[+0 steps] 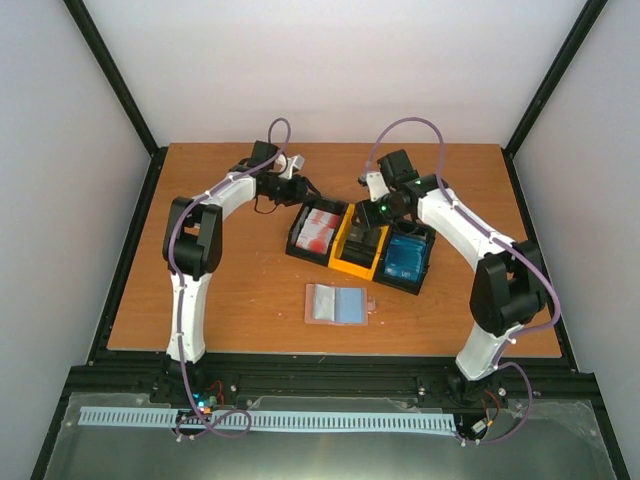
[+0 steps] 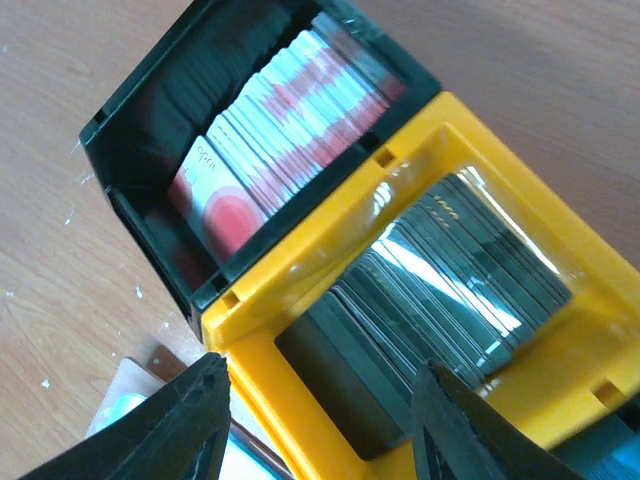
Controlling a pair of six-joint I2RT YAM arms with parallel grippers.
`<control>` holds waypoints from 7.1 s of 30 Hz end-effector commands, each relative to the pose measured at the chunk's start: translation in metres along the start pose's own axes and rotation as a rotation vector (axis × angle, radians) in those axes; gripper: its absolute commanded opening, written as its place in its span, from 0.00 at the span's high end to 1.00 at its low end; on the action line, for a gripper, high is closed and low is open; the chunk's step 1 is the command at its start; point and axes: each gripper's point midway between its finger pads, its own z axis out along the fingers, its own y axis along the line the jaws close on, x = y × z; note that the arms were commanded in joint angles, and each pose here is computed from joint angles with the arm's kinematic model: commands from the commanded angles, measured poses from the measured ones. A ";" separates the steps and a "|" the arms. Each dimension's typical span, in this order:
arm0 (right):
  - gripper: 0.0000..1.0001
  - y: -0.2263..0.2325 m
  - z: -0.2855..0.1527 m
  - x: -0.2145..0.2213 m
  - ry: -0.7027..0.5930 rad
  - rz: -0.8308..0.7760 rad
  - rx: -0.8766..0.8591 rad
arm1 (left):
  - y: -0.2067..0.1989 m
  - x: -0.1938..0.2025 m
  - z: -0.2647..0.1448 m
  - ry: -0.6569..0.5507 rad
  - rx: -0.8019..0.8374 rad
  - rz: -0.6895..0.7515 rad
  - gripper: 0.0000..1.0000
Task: Put the credit cards into the card holder
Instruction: Move the storage box to the center of the board, then pick up the credit card from the storage box.
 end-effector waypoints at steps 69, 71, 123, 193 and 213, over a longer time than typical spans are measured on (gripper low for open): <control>0.64 0.045 0.062 0.089 0.429 -0.304 -0.228 | 0.005 0.049 -0.036 -0.009 -0.194 -0.082 0.67; 0.64 0.048 0.060 0.092 0.435 -0.299 -0.249 | 0.006 0.050 -0.036 -0.008 -0.194 -0.087 0.67; 0.97 0.013 0.000 0.012 0.108 -0.106 -0.050 | -0.045 0.029 -0.078 -0.155 -0.115 -0.058 0.37; 0.77 0.040 -0.149 -0.010 -0.347 0.409 -0.727 | -0.270 0.076 -0.081 0.131 0.713 -0.090 0.99; 0.84 0.053 -0.182 -0.017 -0.445 0.385 -0.807 | -0.314 0.061 -0.140 0.108 0.885 -0.051 0.99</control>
